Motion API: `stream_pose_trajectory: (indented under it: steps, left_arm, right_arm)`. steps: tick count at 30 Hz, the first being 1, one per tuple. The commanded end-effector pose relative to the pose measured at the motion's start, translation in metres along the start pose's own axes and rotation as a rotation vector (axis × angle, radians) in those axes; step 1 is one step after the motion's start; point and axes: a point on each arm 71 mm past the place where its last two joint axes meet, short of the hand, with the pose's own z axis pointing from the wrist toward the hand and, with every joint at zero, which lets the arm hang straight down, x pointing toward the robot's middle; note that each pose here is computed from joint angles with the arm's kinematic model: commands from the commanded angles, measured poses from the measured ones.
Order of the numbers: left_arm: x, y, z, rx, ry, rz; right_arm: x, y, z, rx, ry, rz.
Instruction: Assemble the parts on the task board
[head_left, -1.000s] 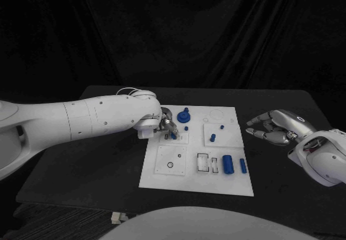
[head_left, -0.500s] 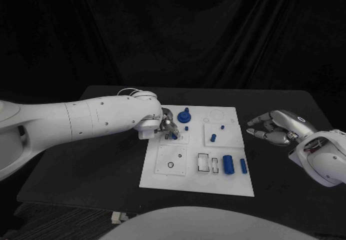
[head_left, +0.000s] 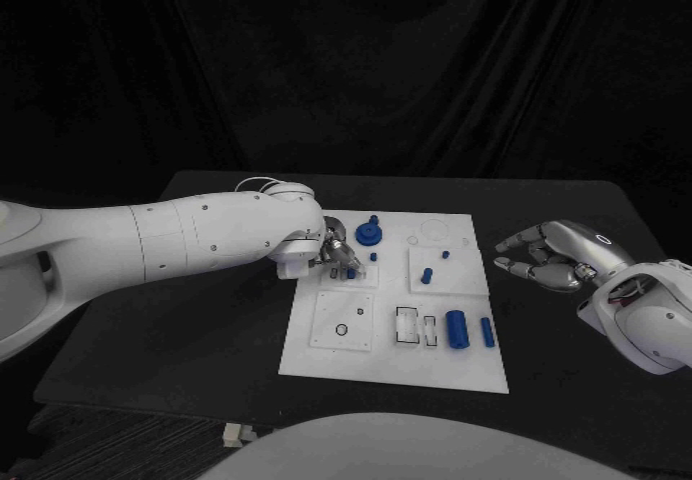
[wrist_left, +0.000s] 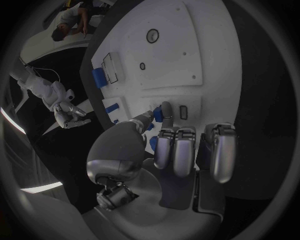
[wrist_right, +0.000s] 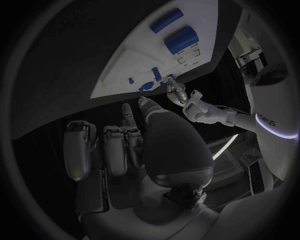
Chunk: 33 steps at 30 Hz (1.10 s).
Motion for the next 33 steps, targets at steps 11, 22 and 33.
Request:
stream_pose_trajectory:
  steps: [11,22,33]
  left_arm:
    - [0.0086,0.0033,0.003,-0.017,0.037,0.011]
    - [0.0026,0.01,-0.0039,0.007,-0.035,-0.018]
    - [-0.0482,0.0056,-0.0375,0.083,-0.274,0.034]
  right_arm:
    - [0.002,-0.002,-0.001,0.017,0.007,0.0]
    - [0.001,-0.003,-0.002,0.014,-0.005,0.0]
    - [0.0,-0.003,-0.003,0.014,-0.014,0.0]
